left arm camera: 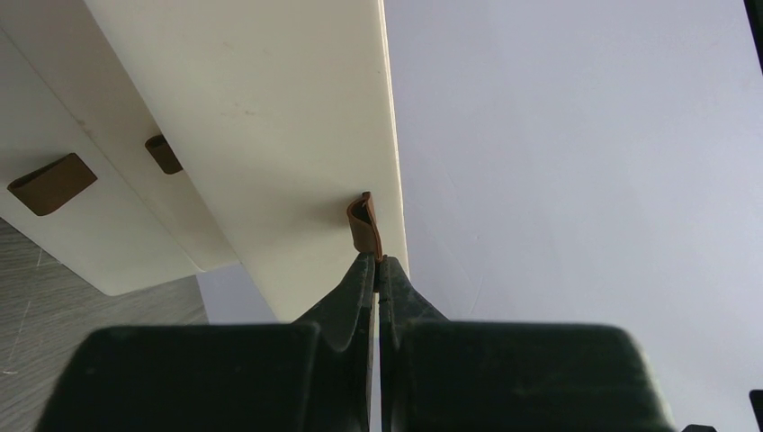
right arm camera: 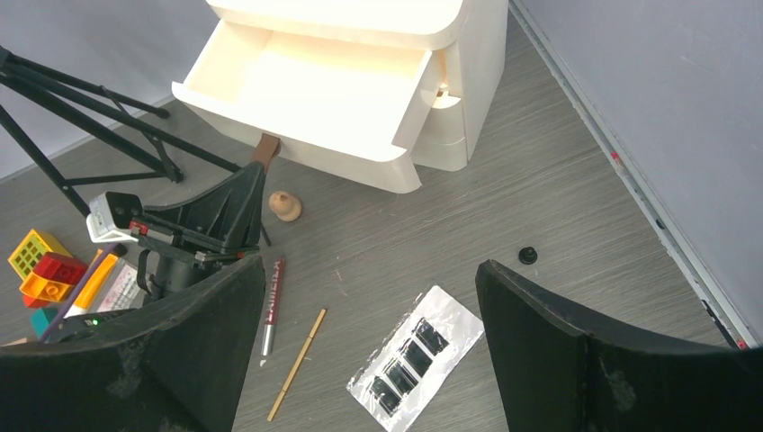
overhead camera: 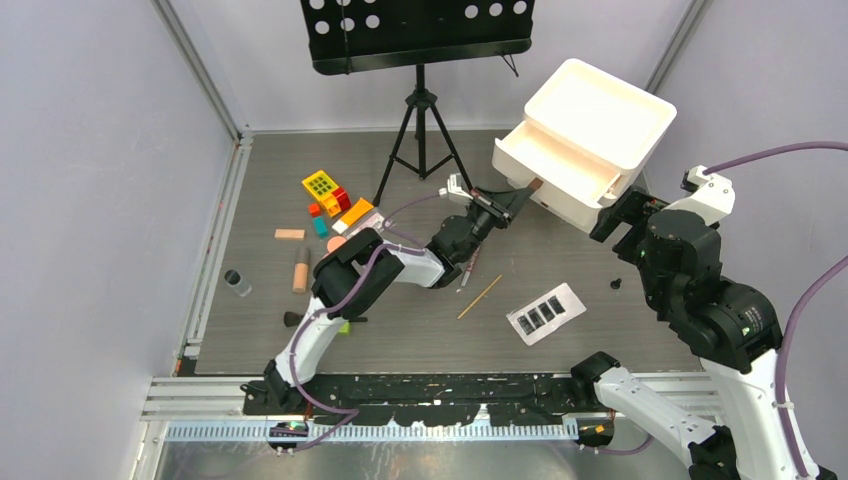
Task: Organize the makeup
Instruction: Open the drawer in the storage box.
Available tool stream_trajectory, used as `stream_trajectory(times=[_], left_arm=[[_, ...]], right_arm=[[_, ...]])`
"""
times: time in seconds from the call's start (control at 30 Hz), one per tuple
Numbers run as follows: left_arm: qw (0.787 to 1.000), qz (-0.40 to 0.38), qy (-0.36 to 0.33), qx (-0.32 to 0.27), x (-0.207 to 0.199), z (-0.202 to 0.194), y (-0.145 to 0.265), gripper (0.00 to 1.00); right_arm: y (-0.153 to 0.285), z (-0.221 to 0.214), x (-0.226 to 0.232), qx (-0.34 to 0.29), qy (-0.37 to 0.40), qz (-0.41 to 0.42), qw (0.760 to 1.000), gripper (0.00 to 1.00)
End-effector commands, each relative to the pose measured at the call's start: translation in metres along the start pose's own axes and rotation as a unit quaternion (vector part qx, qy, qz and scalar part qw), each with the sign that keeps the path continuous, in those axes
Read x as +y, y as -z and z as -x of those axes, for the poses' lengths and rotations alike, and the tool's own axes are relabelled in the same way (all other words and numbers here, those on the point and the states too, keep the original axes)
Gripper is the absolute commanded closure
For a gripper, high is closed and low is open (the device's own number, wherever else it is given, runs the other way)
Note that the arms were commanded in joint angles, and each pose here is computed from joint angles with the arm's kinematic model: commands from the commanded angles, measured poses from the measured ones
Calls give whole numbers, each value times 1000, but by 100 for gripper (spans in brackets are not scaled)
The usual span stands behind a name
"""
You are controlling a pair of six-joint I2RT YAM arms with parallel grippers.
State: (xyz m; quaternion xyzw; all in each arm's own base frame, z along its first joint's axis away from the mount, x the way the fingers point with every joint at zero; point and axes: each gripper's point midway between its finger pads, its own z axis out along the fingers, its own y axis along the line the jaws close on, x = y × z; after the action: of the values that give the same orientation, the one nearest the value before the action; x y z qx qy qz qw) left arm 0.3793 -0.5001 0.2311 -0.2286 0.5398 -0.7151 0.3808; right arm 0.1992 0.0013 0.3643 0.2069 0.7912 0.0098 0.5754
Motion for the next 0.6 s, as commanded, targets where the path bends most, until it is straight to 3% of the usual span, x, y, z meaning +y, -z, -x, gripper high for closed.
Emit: stream_trajectory(times=[0.0, 0.57], left_arm=[[996, -85, 6, -13, -68, 13, 4, 100], [996, -92, -2, -9, -75, 16, 21, 100]], right_arm=[[-1, 7, 5, -15, -21, 6, 1000, 9], [-2, 4, 8, -9, -27, 11, 1000, 9]])
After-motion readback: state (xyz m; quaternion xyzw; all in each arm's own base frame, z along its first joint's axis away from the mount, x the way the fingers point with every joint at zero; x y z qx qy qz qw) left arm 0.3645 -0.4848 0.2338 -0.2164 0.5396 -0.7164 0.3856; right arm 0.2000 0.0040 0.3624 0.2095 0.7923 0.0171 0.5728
